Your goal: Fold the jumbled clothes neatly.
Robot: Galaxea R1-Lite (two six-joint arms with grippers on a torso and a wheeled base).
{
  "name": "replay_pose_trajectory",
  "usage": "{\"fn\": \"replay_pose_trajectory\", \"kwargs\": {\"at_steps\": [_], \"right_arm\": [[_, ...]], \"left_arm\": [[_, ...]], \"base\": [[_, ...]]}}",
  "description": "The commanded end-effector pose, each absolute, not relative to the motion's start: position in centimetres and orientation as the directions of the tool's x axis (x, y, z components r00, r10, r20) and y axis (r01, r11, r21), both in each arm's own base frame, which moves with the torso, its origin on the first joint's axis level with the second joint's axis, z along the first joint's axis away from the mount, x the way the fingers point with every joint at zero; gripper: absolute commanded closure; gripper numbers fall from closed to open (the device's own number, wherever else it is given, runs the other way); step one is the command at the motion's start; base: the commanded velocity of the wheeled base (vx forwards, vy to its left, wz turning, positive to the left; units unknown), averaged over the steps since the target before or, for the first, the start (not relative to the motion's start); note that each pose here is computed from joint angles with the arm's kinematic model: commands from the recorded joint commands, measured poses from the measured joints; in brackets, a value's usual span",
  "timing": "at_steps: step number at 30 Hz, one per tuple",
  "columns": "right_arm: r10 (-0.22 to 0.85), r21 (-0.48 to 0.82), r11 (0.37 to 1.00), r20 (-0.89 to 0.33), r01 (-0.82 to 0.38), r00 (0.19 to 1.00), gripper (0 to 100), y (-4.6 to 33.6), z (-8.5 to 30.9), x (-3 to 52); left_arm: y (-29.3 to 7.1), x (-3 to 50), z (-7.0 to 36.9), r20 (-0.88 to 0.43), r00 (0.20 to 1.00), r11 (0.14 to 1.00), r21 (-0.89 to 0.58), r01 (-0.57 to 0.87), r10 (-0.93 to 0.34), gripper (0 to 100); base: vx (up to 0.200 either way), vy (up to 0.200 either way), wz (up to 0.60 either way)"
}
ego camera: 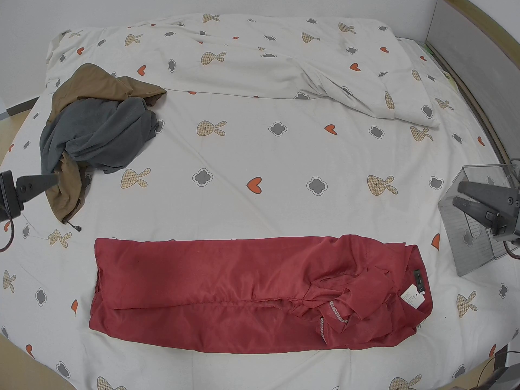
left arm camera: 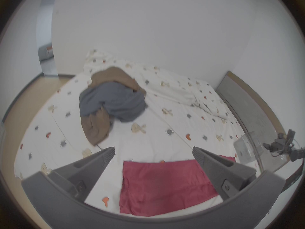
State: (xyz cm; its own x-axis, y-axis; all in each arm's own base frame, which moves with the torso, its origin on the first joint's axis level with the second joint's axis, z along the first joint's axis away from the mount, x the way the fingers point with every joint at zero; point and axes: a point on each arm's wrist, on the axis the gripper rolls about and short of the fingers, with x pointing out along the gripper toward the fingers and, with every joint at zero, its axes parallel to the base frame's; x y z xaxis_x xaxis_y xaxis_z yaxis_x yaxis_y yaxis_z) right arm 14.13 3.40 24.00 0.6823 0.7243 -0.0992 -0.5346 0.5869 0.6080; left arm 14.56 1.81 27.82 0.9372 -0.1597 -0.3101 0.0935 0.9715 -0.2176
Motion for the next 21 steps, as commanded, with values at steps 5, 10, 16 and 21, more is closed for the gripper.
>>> {"fn": "replay_pose_trajectory", "kwargs": {"at_steps": [5,10,16,21], "right_arm": [[0.716,0.589,0.575,-0.025,-0.568,0.698,0,2.7,25.6,12.4],[0.715,0.586,0.575,-0.02,-0.571,0.699,0,2.7,25.8,12.4],[0.715,0.586,0.575,-0.021,-0.57,0.699,0,2.7,25.7,12.4],[0.716,0.586,0.574,-0.02,-0.572,0.698,0,2.7,25.8,12.4]], "left_arm": [[3.8,21.3,20.1,-0.491,0.843,0.927,-0.375,0.024,-0.22,0],[9.3,23.4,15.9,-0.428,0.754,0.769,-0.619,0.158,-0.499,0],[12.9,24.4,11.3,-0.466,0.724,0.755,-0.646,0.114,-0.508,0],[14.5,23.5,8.1,-0.387,0.7,0.696,-0.685,0.217,-0.6,0]], "base": [[0.0,0.0,0.0],[0.0,0.0,0.0],[0.0,0.0,0.0],[0.0,0.0,0.0]]}}
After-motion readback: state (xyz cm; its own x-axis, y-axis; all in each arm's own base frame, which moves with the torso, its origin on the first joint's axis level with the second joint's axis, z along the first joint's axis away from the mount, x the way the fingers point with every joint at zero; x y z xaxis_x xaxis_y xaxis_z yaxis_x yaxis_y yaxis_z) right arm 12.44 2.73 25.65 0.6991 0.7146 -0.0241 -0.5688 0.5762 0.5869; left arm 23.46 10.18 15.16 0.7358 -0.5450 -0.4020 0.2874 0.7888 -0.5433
